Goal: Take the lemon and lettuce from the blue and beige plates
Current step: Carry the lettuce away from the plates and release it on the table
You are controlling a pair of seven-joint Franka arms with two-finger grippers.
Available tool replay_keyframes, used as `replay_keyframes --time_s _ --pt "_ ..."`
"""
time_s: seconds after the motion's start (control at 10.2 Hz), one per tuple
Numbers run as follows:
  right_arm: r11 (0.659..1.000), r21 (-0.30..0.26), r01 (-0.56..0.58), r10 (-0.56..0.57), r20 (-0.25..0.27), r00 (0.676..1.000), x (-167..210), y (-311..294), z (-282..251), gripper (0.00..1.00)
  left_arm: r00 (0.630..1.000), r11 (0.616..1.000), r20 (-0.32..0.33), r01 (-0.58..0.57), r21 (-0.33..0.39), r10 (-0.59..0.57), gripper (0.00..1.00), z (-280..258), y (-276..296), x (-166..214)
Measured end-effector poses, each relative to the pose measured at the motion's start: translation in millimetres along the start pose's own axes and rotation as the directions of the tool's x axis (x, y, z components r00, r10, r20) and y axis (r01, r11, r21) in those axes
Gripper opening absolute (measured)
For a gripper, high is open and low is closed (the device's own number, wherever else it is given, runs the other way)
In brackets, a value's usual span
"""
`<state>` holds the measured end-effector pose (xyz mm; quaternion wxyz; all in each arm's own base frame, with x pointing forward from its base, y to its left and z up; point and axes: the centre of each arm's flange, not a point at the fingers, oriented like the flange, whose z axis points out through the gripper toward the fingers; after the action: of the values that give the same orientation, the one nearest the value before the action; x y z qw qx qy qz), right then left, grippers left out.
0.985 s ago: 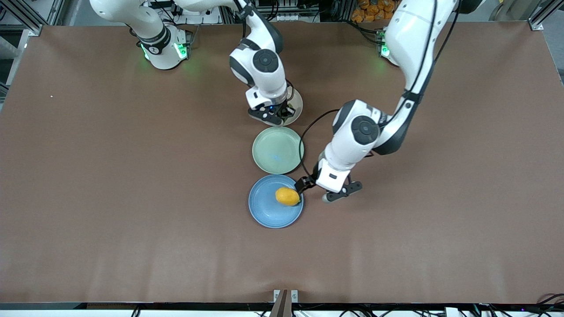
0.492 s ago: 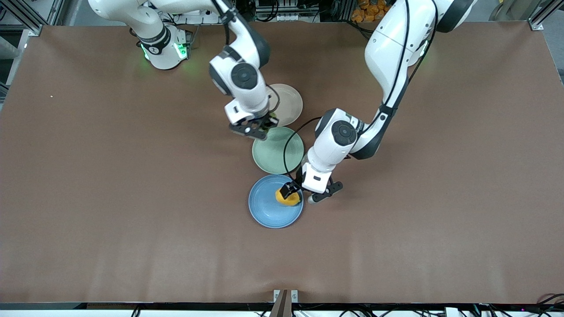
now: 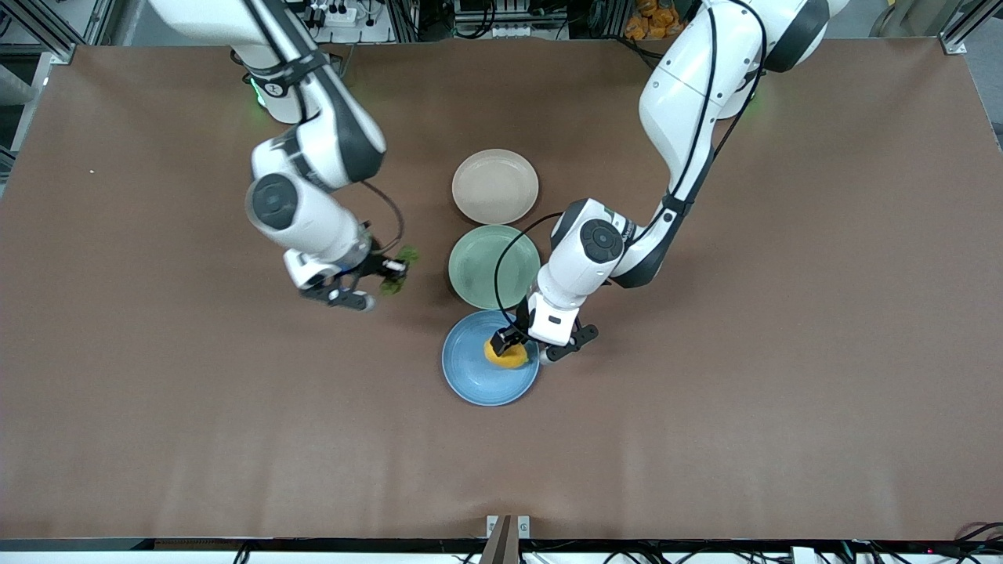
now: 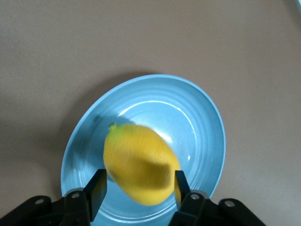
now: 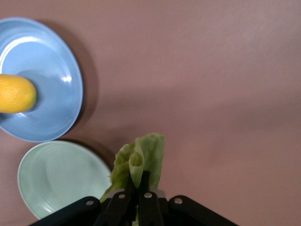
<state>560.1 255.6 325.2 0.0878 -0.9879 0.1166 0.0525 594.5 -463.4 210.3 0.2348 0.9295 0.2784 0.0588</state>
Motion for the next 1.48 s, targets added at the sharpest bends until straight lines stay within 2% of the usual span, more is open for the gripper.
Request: replay_keyframes --time_s 0.1,0.49,0.69,0.79,0.98,1.08,1.18,1.28,1.48 --pt "0.999 -0.004 0.033 -0.033 0.015 0.999 15.0 24.5 -4.1 0.04 1.000 1.000 -0.002 0.001 -0.007 -0.001 0.59 1.4 0.2 -0.2" --pt "0.988 0.015 0.155 -0.156 0.073 0.985 74.3 159.3 -22.2 0.04 1.000 1.000 -0.004 0.004 -0.013 -0.005 0.60 1.2 1.8 2.7" --pt "0.977 0.041 0.208 -0.211 0.097 0.973 97.1 243.6 -7.7 0.04 1.000 1.000 -0.005 0.007 -0.013 -0.007 0.63 2.8 0.9 4.6" --pt "0.977 0.044 0.208 -0.212 0.100 0.972 103.8 265.7 5.7 0.04 1.000 1.000 -0.006 0.008 -0.016 -0.008 0.63 2.3 2.0 6.1" --pt "0.977 0.036 0.208 -0.211 0.098 0.973 110.1 271.1 39.0 0.04 1.000 1.000 -0.009 0.012 -0.021 -0.012 0.63 4.3 2.8 9.8" --pt "0.977 0.035 0.209 -0.212 0.104 0.972 110.7 270.4 50.4 0.04 1.000 1.000 -0.009 0.014 -0.020 -0.014 0.66 7.3 1.8 11.3" --pt "0.978 0.035 0.208 -0.210 0.106 0.972 110.9 271.1 53.1 0.04 1.000 1.000 -0.008 0.016 -0.018 -0.017 0.72 11.4 -0.3 12.1" --pt "0.978 0.035 0.207 -0.210 0.106 0.972 111.1 271.4 52.9 0.14 1.000 1.000 -0.009 0.018 -0.018 -0.018 0.81 14.5 -1.9 12.3" --pt "0.981 0.035 0.192 -0.195 0.112 0.974 110.3 270.5 53.7 0.45 1.000 0.999 -0.013 0.018 -0.026 -0.019 0.80 17.0 -2.5 12.1"
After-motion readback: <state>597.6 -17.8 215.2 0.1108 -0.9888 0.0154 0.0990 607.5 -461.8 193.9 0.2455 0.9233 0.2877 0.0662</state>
